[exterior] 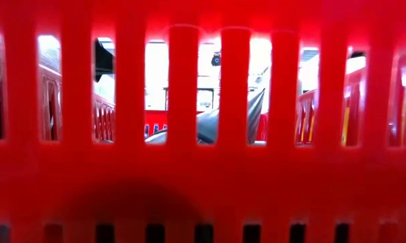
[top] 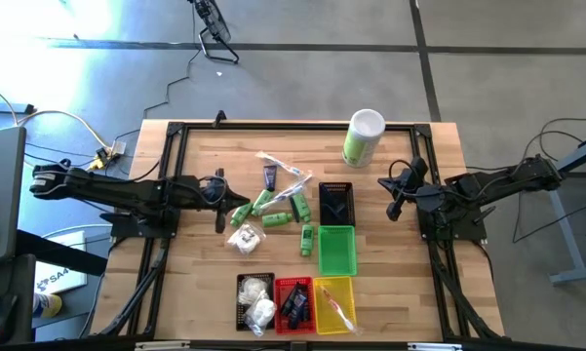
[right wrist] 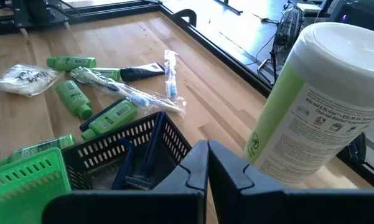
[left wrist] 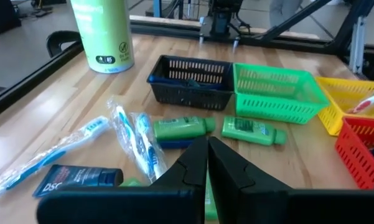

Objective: Pick & Place Travel size toiletries
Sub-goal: Put the green shampoo into the green bin

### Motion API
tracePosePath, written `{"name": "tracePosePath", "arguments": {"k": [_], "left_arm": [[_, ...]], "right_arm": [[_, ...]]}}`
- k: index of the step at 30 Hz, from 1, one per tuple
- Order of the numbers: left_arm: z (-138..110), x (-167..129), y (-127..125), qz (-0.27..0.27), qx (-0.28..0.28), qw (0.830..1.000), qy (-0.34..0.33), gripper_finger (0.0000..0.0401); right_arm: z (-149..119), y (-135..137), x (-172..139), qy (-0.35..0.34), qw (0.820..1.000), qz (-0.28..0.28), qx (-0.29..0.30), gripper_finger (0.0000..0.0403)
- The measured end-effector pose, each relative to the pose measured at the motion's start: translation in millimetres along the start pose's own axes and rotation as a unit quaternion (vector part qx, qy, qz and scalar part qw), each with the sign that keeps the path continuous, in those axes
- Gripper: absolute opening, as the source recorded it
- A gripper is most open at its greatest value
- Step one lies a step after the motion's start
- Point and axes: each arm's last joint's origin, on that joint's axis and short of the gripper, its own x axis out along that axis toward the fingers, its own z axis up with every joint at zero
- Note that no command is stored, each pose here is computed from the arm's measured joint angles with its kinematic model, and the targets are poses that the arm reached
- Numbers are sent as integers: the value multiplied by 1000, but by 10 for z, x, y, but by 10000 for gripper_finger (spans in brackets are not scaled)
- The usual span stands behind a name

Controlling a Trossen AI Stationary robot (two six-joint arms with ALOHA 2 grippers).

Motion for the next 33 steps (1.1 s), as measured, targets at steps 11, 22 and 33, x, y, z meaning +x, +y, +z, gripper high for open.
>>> {"name": "tracePosePath", "arguments": {"k": [11,22,33], "left_arm": [[0,0,2,3,19,1000,0,58],[3,0,7,13,29,1000,-1,227],[5,0,7,12,29,1000,-2,289]], "right_arm": [[1,0,0,-1,1000,0,1,2],[3,1,0,-1,1000,0,1,2],[3,1,0,-1,1000,0,6,2]]}}
